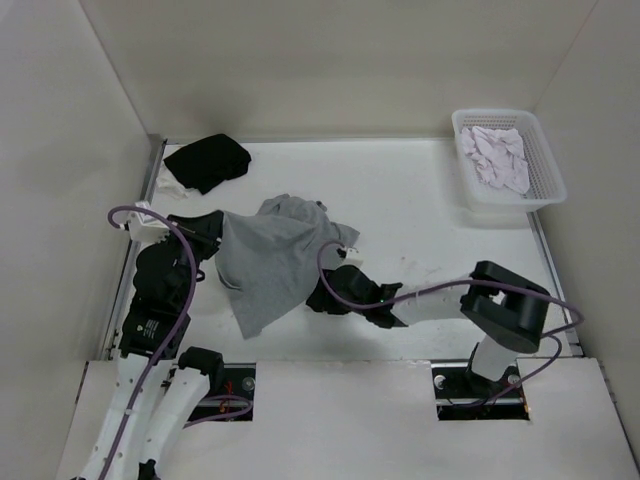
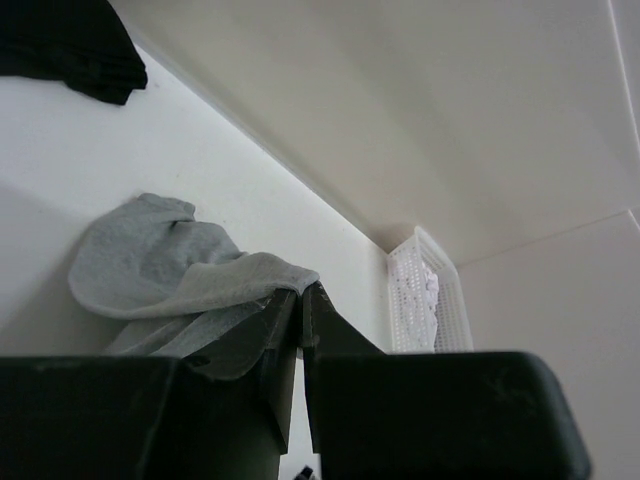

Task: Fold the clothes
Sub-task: Flatten the tank top out

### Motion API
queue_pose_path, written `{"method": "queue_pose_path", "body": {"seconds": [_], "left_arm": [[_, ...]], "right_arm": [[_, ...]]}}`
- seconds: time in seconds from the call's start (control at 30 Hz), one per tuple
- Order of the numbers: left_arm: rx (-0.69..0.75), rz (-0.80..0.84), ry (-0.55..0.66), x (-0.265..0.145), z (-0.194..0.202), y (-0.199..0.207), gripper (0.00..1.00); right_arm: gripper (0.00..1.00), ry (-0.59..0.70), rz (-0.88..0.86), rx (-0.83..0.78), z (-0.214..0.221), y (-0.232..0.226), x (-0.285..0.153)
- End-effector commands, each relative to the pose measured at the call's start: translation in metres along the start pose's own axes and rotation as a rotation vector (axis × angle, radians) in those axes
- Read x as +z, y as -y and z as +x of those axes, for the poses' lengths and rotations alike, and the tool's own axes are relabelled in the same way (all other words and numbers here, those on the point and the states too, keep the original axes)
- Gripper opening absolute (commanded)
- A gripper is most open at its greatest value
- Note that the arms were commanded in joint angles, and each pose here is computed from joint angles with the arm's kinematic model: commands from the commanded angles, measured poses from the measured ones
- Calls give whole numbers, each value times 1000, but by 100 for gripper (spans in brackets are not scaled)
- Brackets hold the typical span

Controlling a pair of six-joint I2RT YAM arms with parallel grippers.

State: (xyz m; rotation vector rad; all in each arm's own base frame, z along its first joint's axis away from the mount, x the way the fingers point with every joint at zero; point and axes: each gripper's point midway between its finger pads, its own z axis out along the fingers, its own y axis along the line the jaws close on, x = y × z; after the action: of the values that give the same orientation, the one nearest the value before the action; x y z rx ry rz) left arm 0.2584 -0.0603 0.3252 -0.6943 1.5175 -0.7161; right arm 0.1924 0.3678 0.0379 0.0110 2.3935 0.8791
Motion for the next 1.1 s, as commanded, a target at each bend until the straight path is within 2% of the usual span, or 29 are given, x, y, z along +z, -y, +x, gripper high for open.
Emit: {"method": "queue_pose_path", "body": {"seconds": [0.0, 0.13, 0.17, 0.23, 0.3, 0.47, 0.57, 0.63, 0.73, 0.93, 1.0, 1.07], "left_arm": [[18, 28, -19, -3, 4, 0, 5], [14, 29, -40, -2, 12, -4, 5], [13, 32, -47, -2, 15, -5, 5], [8, 26, -58, -1, 19, -9, 5], [7, 17, -69, 0, 23, -14, 5], [-11, -13, -118, 5, 46, -37, 5], [-34, -35, -162, 8, 68, -57, 5], [-43, -58, -177, 10, 81, -76, 5], [-54, -103, -196, 9, 99, -106, 5], [-69, -160, -198, 3, 118, -148, 5], [-70, -177, -201, 4, 123, -156, 5], [-76, -176, -205, 7, 125, -158, 5]], "right_arm": [[52, 105, 7, 98, -39, -9, 30], [39, 49, 25, 173, -42, 2, 60], [31, 47, 24, 195, -45, 5, 65], [9, 71, 24, 230, -59, 13, 68], [1, 156, 59, 251, -85, 30, 56], [0, 391, 88, 224, -175, 63, -5], [0, 511, 50, 183, -226, 63, -47], [0, 552, -3, 146, -242, 49, -74], [0, 598, -38, 97, -244, 34, -112], [1, 615, -135, 31, -208, 3, -196], [2, 614, -131, 23, -200, 7, -209], [2, 594, -88, 22, -197, 24, -200]]}}
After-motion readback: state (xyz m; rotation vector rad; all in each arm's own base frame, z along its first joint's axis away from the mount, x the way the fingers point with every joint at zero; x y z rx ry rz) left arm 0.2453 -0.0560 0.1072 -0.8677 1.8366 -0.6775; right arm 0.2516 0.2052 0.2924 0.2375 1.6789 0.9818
